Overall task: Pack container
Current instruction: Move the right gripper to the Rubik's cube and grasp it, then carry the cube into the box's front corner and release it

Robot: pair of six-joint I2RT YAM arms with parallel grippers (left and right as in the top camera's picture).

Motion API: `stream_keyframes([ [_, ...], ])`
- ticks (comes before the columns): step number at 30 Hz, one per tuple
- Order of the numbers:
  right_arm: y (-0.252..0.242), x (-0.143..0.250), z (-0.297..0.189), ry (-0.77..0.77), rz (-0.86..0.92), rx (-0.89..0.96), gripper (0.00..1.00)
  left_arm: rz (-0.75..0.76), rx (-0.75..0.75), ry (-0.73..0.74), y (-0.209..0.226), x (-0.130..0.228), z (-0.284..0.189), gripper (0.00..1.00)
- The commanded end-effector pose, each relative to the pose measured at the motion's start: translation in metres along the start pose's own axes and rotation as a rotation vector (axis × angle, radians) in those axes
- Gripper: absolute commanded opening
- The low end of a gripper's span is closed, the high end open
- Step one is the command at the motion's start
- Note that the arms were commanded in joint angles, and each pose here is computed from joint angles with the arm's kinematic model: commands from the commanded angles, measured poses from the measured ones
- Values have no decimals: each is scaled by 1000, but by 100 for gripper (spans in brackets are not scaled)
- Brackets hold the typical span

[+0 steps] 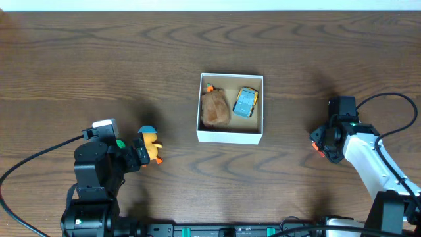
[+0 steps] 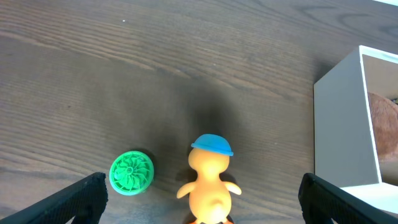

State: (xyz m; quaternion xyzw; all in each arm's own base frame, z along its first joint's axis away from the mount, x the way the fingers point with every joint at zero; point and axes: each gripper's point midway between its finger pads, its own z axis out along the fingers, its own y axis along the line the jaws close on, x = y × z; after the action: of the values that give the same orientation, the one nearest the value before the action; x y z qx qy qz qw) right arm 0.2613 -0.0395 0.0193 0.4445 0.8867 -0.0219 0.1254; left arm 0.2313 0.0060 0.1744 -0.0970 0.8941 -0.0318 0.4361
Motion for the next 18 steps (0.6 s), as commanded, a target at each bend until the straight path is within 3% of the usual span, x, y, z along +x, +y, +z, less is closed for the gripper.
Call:
stream_keyframes([
  [1,-4,-2,2,-13,-15,17,34,-6,-12,-24,2,-10,-5,98],
  [12,24,-18,-19,-69,-221,-53,2,-6,-12,-24,2,-10,-5,98],
  [18,88,-26,-92,-176,-506,-185,1,-6,-12,-24,2,-10,-5,98],
])
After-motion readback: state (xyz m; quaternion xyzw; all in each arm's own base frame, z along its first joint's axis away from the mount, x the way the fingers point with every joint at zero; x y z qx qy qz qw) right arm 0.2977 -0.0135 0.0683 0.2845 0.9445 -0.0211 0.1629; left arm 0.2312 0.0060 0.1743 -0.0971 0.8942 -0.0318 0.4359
